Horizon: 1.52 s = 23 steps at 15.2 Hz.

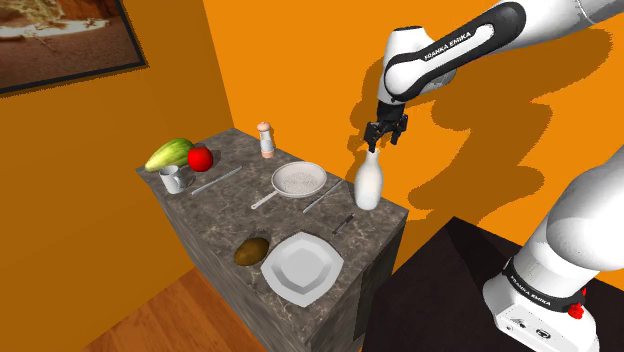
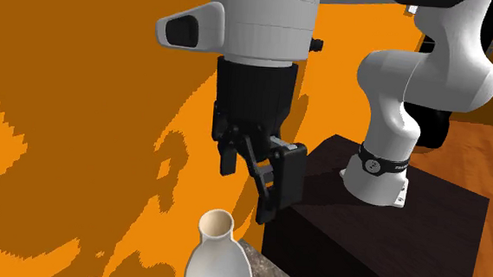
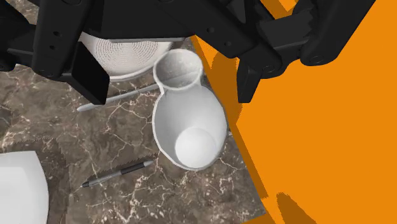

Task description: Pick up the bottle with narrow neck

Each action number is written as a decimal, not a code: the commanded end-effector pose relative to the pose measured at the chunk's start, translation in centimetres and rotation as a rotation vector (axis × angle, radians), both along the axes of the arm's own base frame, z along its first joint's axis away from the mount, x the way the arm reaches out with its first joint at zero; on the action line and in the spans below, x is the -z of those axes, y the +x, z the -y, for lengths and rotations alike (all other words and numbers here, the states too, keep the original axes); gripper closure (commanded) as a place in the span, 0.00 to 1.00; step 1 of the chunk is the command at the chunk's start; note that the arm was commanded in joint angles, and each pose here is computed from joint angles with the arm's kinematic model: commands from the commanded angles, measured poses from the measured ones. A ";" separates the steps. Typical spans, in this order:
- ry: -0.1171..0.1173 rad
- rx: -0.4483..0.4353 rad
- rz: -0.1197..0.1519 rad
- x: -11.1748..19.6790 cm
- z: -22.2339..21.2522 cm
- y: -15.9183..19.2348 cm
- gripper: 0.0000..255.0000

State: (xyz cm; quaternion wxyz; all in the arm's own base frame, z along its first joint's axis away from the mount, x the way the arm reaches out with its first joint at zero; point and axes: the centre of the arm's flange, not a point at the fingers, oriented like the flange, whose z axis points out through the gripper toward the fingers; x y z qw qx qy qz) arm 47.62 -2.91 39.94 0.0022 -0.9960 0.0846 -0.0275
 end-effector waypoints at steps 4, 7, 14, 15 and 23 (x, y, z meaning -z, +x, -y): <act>-0.009 0.007 0.015 3.5 0.1 2.2 0.00; -0.009 0.007 0.015 5.1 0.1 2.2 0.00; -0.009 0.007 0.015 6.3 0.1 2.2 1.00; -0.009 0.007 0.015 6.3 0.1 2.2 1.00; -0.009 0.007 0.015 5.4 0.1 2.2 1.00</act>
